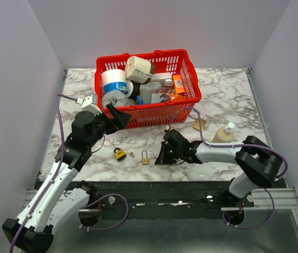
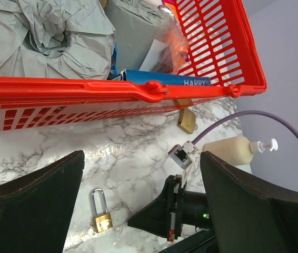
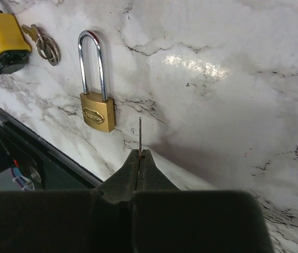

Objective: Lock with the key
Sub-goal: Place the key at the center of the board.

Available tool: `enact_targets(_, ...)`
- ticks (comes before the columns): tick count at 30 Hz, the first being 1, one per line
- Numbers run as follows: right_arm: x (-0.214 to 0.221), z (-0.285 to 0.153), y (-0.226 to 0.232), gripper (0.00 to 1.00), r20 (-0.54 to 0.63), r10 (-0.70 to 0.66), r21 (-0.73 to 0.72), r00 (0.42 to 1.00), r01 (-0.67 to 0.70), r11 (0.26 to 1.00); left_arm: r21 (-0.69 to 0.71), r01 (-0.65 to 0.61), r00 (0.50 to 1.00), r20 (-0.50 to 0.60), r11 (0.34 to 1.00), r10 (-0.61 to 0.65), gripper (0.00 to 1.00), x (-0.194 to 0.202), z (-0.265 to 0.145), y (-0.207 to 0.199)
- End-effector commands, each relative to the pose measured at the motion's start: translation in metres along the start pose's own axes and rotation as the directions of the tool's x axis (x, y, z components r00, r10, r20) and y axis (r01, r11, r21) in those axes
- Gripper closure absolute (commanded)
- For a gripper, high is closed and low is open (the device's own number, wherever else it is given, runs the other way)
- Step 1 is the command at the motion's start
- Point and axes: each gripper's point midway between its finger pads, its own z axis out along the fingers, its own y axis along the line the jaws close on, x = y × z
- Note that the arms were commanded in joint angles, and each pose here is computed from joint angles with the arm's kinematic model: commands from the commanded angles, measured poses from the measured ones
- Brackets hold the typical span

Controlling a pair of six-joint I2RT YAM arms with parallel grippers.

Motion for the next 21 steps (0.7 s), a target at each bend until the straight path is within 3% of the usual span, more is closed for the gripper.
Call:
enact_targets(1, -0.009, 0.007, 0.015, 0.99, 0.014, 0.037, -0.032, 0.999, -0.036, 0.999, 0.013, 0.038, 0.999, 0.012, 0.999, -0.038, 0.01, -0.003, -0.001, -0.001)
enact_targets(5, -0.008, 0.012, 0.015, 0.96, 0.003, 0.049, -0.024, 0.999, -0.049, 0.999, 0.002, 0.045, 0.999, 0.007, 0.999, -0.045, 0.01, 0.000, -0.001, 0.003)
enact_targets(8, -0.006, 0.014, 0.014, 0.87, -0.006, 0.061, -0.017, 0.998, -0.061, 0.998, -0.001, 0.047, 0.999, 0.012, 0.999, -0.047, 0.01, -0.001, -0.003, 0.004)
enact_targets(12, -0.003, 0.016, 0.011, 0.66, -0.018, 0.078, -0.008, 0.997, -0.078, 0.997, -0.006, 0.046, 0.999, 0.011, 0.999, -0.046, 0.01, 0.000, -0.004, 0.006)
enact_targets(21, -0.008, 0.002, 0.017, 0.51, -0.013, 0.056, -0.001, 0.998, -0.056, 0.998, -0.009, 0.045, 0.999, 0.019, 0.999, -0.044, 0.01, -0.001, -0.005, 0.008)
